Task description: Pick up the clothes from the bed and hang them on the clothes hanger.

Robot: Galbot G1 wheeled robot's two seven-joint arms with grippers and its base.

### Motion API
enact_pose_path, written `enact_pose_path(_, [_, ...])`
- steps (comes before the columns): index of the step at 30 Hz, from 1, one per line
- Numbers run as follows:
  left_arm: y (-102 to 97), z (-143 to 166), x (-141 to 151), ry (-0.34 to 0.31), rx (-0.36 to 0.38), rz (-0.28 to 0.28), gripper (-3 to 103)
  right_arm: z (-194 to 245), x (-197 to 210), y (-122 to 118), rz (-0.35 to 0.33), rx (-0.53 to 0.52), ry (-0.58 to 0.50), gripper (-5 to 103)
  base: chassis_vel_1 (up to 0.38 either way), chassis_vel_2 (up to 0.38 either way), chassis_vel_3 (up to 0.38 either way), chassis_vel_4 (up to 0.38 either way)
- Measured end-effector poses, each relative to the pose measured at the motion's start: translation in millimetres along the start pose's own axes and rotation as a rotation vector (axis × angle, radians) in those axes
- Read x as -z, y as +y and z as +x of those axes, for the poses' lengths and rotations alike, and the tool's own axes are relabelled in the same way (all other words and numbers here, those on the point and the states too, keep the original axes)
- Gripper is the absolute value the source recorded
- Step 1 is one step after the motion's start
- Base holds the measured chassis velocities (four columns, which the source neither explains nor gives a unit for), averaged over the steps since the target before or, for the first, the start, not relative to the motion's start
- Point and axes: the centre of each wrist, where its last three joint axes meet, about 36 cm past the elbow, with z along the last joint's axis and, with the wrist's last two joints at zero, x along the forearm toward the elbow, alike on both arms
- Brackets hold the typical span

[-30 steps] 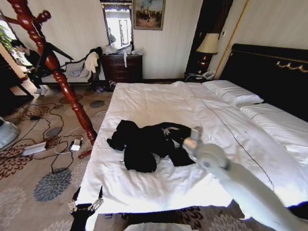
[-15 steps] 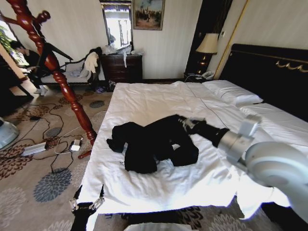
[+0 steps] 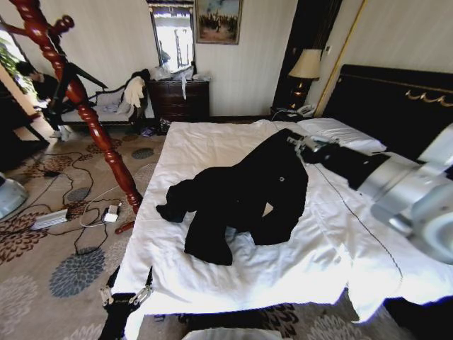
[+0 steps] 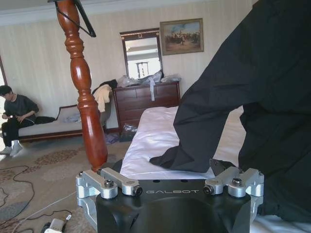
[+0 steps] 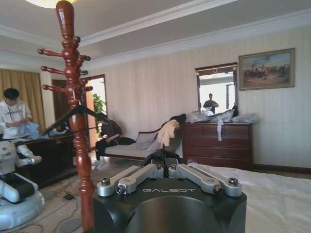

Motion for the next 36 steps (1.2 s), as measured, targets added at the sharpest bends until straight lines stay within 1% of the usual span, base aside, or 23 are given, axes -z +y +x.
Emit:
enact_pose_path(2, [-0.8,2,-5,0.010,0.000,0.001,100,-5,-15,-3,-0.024,-0.014,0.043,0,0.000,0.000,0.000,0.000])
enact_pose_path(3, [-1.4,0,-8,0.012,-0.009,0.001,100,-9,-29,-6,-0.014,-0.032,0.068,0,0.000,0.000,0.000,0.000])
enact_pose_path(5, [-1.4,0,-8,0.012,-0.012,0.000,100,-10,-31,-6,-0.010,-0.035,0.072,0,0.000,0.000,0.000,0.000])
enact_pose_path(7, [-0.4,-8,-9,0.013,-0.028,-0.006,100,-23,-69,-6,0.019,-0.020,0.123,0,0.000,0.000,0.000,0.000])
enact_pose_path(10, [2.2,-11,-11,0.021,-0.022,-0.010,100,-50,-96,-28,0.011,-0.021,0.152,0,0.000,0.000,0.000,0.000])
enact_pose_path(11, [2.2,-11,-11,0.021,-0.022,-0.010,100,-50,-96,-28,0.011,-0.021,0.152,0,0.000,0.000,0.000,0.000])
enact_pose_path(12, [3.1,-12,-13,0.027,-0.020,-0.011,100,-69,-110,-38,-0.009,-0.013,0.171,0,0.000,0.000,0.000,0.000])
enact_pose_path(15, [3.5,-13,-18,0.036,-0.014,-0.011,100,-116,-124,-46,-0.050,0.020,0.169,0,0.000,0.000,0.000,0.000])
enact_pose_path(16, [3.5,-13,-18,0.036,-0.014,-0.011,100,-116,-124,-46,-0.050,0.020,0.169,0,0.000,0.000,0.000,0.000])
enact_pose_path(17, [3.6,-14,-20,0.041,-0.008,-0.008,100,-151,-134,-48,-0.090,0.037,0.175,0,0.000,0.000,0.000,0.000])
enact_pose_path(19, [4.7,-15,-22,0.046,0.000,-0.003,100,-197,-149,-51,-0.105,0.039,0.201,0,0.000,0.000,0.000,0.000])
enact_pose_path(21, [6.4,-15,-24,0.051,0.007,0.001,100,-226,-159,-52,-0.086,0.030,0.222,0,0.000,0.000,0.000,0.000])
enact_pose_path(22, [6.4,-15,-24,0.051,0.007,0.001,100,-226,-159,-52,-0.086,0.030,0.222,0,0.000,0.000,0.000,0.000])
enact_pose_path(24, [10.1,-16,-29,0.059,0.019,0.007,100,-275,-176,-56,-0.032,-0.007,0.244,0,0.000,0.000,0.000,0.000])
enact_pose_path(25, [10.8,-16,-30,0.061,0.022,0.009,100,-290,-182,-58,-0.020,-0.024,0.254,0,0.000,0.000,0.000,0.000])
enact_pose_path(26, [10.8,-16,-30,0.061,0.022,0.009,100,-290,-182,-58,-0.020,-0.024,0.254,0,0.000,0.000,0.000,0.000])
enact_pose_path(27, [11.3,-17,-33,0.066,0.026,0.015,100,-322,-195,-56,-0.001,-0.046,0.270,0,0.000,0.000,0.000,0.000])
enact_pose_path(28, [10.8,-17,-34,0.069,0.026,0.018,100,-344,-201,-49,0.008,-0.042,0.272,0,0.000,0.000,0.000,0.000])
enact_pose_path(29, [10.8,-17,-34,0.069,0.026,0.018,100,-344,-201,-49,0.008,-0.042,0.272,0,0.000,0.000,0.000,0.000])
enact_pose_path(32, [8.4,-16,-38,0.075,0.028,0.026,100,-402,-213,-16,0.037,-0.017,0.291,0,0.000,0.000,0.000,0.000])
enact_pose_path(34, [8.4,-15,-38,0.076,0.031,0.028,100,-413,-217,-15,0.045,-0.030,0.306,-3,0.000,0.000,0.000,0.000])
enact_pose_path(35, [8.9,-13,-38,0.078,0.034,0.031,100,-420,-222,-16,0.057,-0.047,0.315,3,0.000,0.000,0.000,0.000])
enact_pose_path(36, [9.7,-12,-38,0.079,0.038,0.032,100,-424,-225,-18,0.065,-0.061,0.320,3,0.000,0.000,0.000,0.000])
